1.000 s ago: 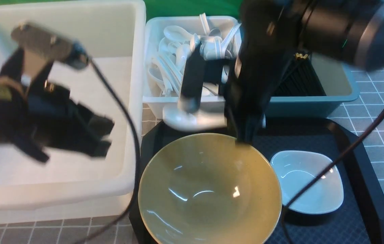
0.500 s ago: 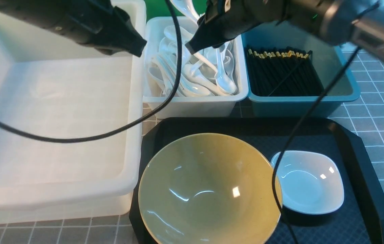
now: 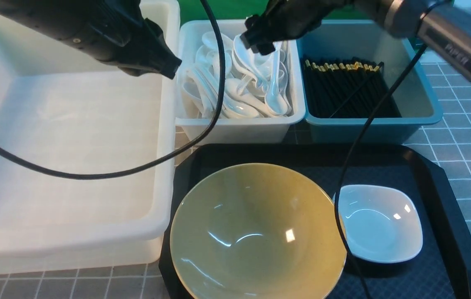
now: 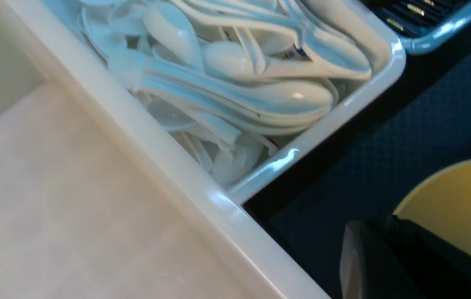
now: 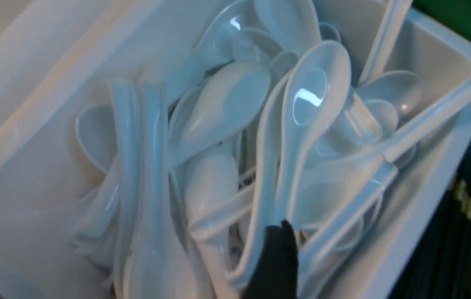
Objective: On grey table put chopsticks spoon bowls plates into blue grey white boxes.
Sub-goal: 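Grasp the large bowl on the tray by its rim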
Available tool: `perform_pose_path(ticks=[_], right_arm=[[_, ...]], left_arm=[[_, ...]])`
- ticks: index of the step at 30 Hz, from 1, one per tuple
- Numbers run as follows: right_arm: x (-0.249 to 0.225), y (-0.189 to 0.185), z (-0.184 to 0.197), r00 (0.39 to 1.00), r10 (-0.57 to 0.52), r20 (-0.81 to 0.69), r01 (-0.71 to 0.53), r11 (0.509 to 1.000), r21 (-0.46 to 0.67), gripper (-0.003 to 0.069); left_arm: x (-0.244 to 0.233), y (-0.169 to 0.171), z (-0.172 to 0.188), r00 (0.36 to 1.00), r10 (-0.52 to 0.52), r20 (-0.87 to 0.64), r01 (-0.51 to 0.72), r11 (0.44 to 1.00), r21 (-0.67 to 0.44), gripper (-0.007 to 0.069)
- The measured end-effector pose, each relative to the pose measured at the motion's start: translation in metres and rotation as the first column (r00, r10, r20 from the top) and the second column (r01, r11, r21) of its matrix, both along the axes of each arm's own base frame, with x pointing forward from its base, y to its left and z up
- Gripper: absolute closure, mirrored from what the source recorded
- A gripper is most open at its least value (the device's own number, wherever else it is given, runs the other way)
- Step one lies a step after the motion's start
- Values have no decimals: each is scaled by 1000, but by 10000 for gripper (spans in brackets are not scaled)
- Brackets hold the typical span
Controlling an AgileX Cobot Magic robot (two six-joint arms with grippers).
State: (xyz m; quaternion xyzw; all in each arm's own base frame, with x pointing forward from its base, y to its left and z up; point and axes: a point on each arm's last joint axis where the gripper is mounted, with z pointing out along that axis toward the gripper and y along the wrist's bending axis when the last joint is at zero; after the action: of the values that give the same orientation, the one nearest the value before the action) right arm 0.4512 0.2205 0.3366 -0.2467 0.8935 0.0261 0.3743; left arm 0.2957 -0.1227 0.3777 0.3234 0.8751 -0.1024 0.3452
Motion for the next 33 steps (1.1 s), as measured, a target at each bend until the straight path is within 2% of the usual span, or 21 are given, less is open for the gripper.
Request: perform_pose_path(ticks=[3,8,9,10,14,17,22,28,31,33], right_arm=[[-14,-8,28,1000,24,-11,-24,999,-41,85],[-43,-22,74,998,64,20,-63,996,-60,168],[-44,-23,77,998,65,24,-63,996,-56,176],[-53,-25,89,997,72,36,-71,997,-33,209],[-79,-29,111,992,113,46,-114,993,9,291],[-105,-33,119,989,145,24,-145,989,14,358],[-135,-49,110,986,160,-50,-161,986,-35,445],[-159,-65,89,981,143,-134,-156,983,-91,470],[-170,-71,77,974,139,-177,-160,981,-109,471],[-174,-73,72,971,136,-194,-161,980,-116,471]], left_arm=[[-2,-8,-6,999,-36,-35,36,999,26,557],[2,-51,-35,980,-171,-103,183,976,122,340],[2,-54,-38,978,-179,-108,193,973,130,320],[4,-66,-48,971,-200,-128,219,963,159,252],[14,-86,-73,964,-195,-182,232,950,211,104],[26,-91,-96,959,-169,-226,225,941,253,52],[39,-96,-129,944,-157,-290,242,927,287,50],[45,-108,-163,910,-185,-372,286,928,239,102],[46,-111,-172,898,-195,-394,299,929,220,237],[46,-112,-171,895,-200,-399,305,927,220,360]])
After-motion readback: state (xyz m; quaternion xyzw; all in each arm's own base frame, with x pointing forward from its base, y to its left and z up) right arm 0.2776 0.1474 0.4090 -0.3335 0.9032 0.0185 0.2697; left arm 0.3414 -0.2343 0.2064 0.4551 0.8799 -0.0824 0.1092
